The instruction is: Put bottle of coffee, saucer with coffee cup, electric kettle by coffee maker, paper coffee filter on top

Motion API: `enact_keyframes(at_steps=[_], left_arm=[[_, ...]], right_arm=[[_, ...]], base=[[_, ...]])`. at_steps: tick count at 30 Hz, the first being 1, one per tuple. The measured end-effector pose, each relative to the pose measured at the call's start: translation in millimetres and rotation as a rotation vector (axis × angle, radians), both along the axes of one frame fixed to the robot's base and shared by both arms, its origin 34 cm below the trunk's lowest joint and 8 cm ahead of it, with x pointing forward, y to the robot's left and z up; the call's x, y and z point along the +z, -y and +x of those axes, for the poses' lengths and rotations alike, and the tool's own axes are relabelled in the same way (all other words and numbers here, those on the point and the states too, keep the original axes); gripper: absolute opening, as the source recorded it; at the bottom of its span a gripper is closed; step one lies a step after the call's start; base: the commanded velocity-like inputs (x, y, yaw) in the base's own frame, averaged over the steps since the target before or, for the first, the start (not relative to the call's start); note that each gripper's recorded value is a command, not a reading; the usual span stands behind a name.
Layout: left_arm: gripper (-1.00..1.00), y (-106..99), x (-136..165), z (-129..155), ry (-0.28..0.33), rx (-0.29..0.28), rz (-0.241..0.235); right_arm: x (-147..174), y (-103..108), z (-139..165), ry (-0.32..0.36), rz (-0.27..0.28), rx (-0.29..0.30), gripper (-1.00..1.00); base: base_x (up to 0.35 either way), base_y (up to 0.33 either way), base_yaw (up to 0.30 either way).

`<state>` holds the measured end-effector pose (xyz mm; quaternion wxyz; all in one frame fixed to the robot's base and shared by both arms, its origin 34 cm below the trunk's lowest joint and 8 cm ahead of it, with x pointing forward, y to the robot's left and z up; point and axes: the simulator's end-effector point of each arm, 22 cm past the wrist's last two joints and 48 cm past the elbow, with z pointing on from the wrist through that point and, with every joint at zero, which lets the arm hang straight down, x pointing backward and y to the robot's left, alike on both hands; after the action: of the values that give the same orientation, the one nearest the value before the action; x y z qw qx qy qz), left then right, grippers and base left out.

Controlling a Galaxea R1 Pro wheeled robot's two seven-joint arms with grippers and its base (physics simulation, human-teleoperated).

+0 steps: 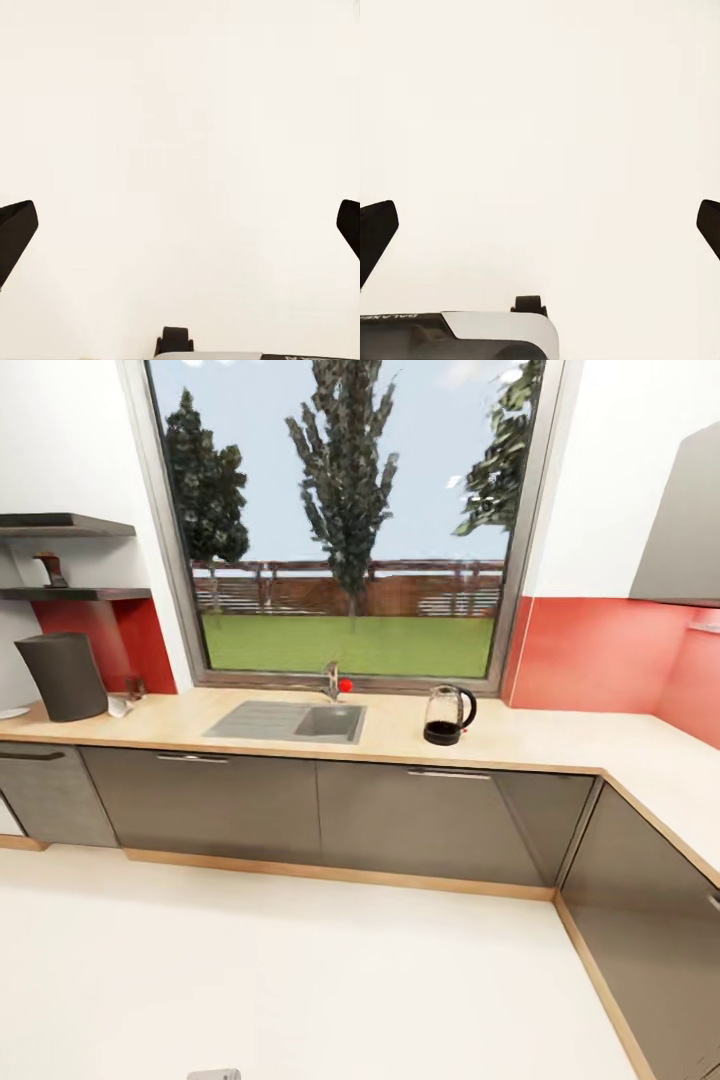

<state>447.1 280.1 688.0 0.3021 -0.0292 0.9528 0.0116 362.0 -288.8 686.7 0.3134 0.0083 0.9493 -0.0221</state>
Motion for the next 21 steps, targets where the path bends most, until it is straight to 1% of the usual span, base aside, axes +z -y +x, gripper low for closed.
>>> enact_keyframes(at_steps=[5,9,13,21], left_arm=[[1.0,-0.2,0.0,0.0,0.0,0.0,0.0],[1.0,-0.2,0.0,0.0,0.0,0.0,0.0],[1.0,-0.3,0.0,0.0,0.0,0.0,0.0],[1.0,-0.3,0.1,0.0,0.001,0.0,0.0]], right_arm=[[0.1,-0.2,0.2,0.0,0.0,0.001,1.0],[0.1,-0.2,0.1,0.0,0.0,0.001,1.0],[0.1,-0.2,0.2,0.0,0.0,0.001,1.0],[-0.1,-1.5,0.0,0.0,0.001,0.002,1.0]], base=[[0.336,0.0,0.008],[0.336,0.0,0.095],[0.336,0.0,0.205],[0.336,0.0,0.267]])
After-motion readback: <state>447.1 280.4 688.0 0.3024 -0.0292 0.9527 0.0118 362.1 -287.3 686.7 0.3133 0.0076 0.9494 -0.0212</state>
